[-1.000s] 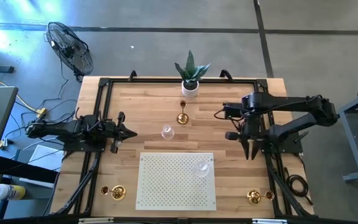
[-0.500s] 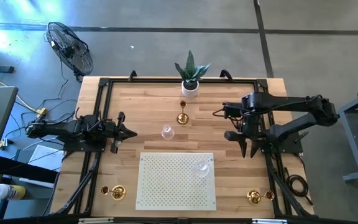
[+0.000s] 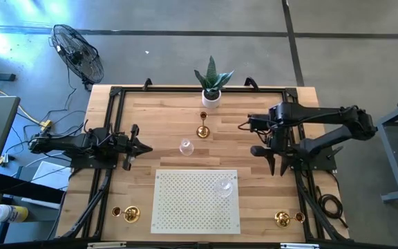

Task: Pick & Place candle stick holders
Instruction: Put the bottom right gold candle holder on the shelf

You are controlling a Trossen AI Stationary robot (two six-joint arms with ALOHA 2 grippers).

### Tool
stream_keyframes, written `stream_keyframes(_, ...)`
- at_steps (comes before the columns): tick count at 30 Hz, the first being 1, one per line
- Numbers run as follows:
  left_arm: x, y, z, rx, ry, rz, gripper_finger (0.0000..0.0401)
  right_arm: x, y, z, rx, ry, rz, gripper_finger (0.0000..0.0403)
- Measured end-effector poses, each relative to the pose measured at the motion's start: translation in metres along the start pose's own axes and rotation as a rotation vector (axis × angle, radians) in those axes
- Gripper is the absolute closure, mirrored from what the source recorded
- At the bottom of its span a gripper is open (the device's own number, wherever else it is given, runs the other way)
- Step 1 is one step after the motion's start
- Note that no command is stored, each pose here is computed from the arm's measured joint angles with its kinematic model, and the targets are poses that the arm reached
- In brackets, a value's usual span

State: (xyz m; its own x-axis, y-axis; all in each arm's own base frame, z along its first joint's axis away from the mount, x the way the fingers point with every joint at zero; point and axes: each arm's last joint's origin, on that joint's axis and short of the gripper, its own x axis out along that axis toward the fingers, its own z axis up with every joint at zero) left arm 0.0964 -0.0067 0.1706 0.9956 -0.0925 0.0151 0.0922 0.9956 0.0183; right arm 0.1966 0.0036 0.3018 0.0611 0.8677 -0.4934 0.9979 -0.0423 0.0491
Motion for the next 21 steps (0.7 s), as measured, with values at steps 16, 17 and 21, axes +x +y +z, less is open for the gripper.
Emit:
stream_keyframes(16, 0.0, 0.0, 0.0, 0.0, 0.0, 0.0, 0.04, 0.034, -0.015, 0.044, 0.055, 0.154, -0.06, 0.0273)
stream_keyframes(17, 0.0, 0.0, 0.0, 0.0, 0.0, 0.0, 0.04, 0.035, -0.016, 0.045, 0.051, 0.153, -0.067, 0.0273)
stream_keyframes(21, 0.0, 0.0, 0.0, 0.0, 0.0, 0.001, 0.04, 0.043, -0.02, 0.047, 0.056, 0.165, -0.104, 0.0274)
